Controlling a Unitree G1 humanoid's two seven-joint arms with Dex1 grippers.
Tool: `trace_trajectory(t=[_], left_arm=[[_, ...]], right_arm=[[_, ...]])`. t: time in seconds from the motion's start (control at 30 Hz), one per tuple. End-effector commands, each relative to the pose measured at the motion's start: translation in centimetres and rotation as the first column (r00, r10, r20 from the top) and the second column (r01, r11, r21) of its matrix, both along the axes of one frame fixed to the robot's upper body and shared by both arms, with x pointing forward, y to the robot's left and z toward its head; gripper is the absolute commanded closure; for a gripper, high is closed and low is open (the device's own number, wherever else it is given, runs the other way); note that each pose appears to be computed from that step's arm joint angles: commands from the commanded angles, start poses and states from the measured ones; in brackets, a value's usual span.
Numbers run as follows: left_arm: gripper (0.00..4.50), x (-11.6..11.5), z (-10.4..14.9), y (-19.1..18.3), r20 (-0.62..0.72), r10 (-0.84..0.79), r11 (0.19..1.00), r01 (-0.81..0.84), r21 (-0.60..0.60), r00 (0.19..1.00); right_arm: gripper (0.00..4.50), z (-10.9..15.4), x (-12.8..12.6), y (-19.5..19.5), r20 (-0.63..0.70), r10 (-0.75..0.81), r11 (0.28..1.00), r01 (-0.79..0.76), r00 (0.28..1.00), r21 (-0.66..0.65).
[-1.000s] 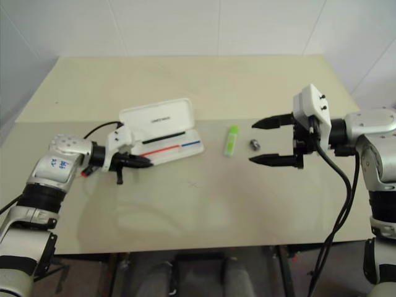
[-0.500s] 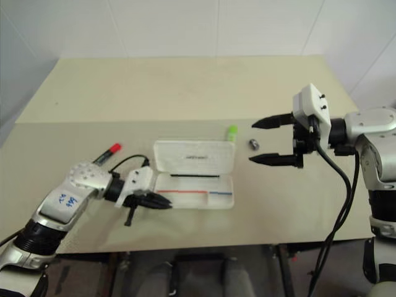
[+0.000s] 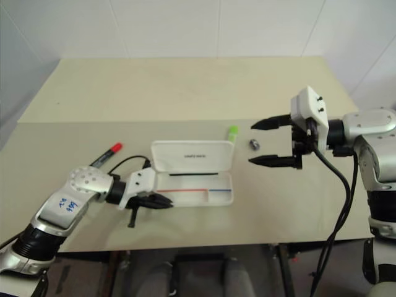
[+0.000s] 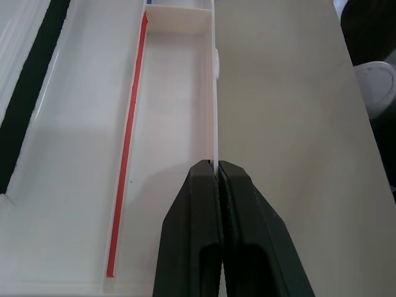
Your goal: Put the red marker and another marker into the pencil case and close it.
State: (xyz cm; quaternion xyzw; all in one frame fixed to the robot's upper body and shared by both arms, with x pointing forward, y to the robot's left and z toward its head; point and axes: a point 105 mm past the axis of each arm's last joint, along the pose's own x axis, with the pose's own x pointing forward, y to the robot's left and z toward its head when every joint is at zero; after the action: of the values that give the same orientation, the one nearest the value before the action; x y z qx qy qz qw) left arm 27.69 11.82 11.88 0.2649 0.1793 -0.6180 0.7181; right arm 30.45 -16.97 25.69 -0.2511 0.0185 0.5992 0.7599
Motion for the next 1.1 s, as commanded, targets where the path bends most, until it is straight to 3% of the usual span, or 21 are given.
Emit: trace_trajectory(t=[0.03,0.2,0.23,0.3,0.47,0.67,0.9,1.1], left_arm=[[4.47,-0.7,-0.6,-0.2,-0.009,0.002,1.0,-0.002,0.012,1.0],[4.47,-0.1,-0.8,0.2,0.025,0.033,0.999,-0.033,0.026,0.999],[4.01,-0.1,-0.7,0.2,0.021,0.033,0.999,-0.033,0.018,0.999],[3.57,-0.3,-0.7,0.1,0.011,0.028,1.0,-0.028,0.008,1.0],[1.97,-0.4,-0.3,-0.2,0.021,0.009,1.0,-0.009,-0.01,1.0],[0.02,-1.0,2.5,-1.1,0.066,-0.029,0.994,0.036,-0.108,0.997],[0.02,-3.8,6.5,-0.5,0.042,-0.063,0.984,0.069,-0.166,0.997],[0.02,-3.9,8.8,0.5,0.128,0.039,0.983,-0.015,-0.182,0.991]], right_arm=[[0.0,0.6,-0.2,0.2,0.035,0.016,1.0,-0.017,0.999,0.005],[0.0,0.5,0.0,0.2,0.034,0.019,1.0,-0.019,0.999,0.003],[0.0,0.5,0.0,0.2,0.034,0.019,1.0,-0.019,0.999,0.002],[0.0,0.5,0.1,0.3,0.034,0.02,1.0,-0.02,0.999,0.0],[0.0,0.4,0.2,0.3,0.033,0.021,1.0,-0.021,0.999,-0.002],[0.0,0.4,0.3,0.3,0.034,0.021,1.0,-0.021,0.999,-0.004],[0.0,0.4,0.1,0.6,0.023,0.077,0.997,-0.077,0.997,-0.006],[0.0,0.5,-0.2,1.5,0.01,0.146,0.989,-0.146,0.989,0.005]])
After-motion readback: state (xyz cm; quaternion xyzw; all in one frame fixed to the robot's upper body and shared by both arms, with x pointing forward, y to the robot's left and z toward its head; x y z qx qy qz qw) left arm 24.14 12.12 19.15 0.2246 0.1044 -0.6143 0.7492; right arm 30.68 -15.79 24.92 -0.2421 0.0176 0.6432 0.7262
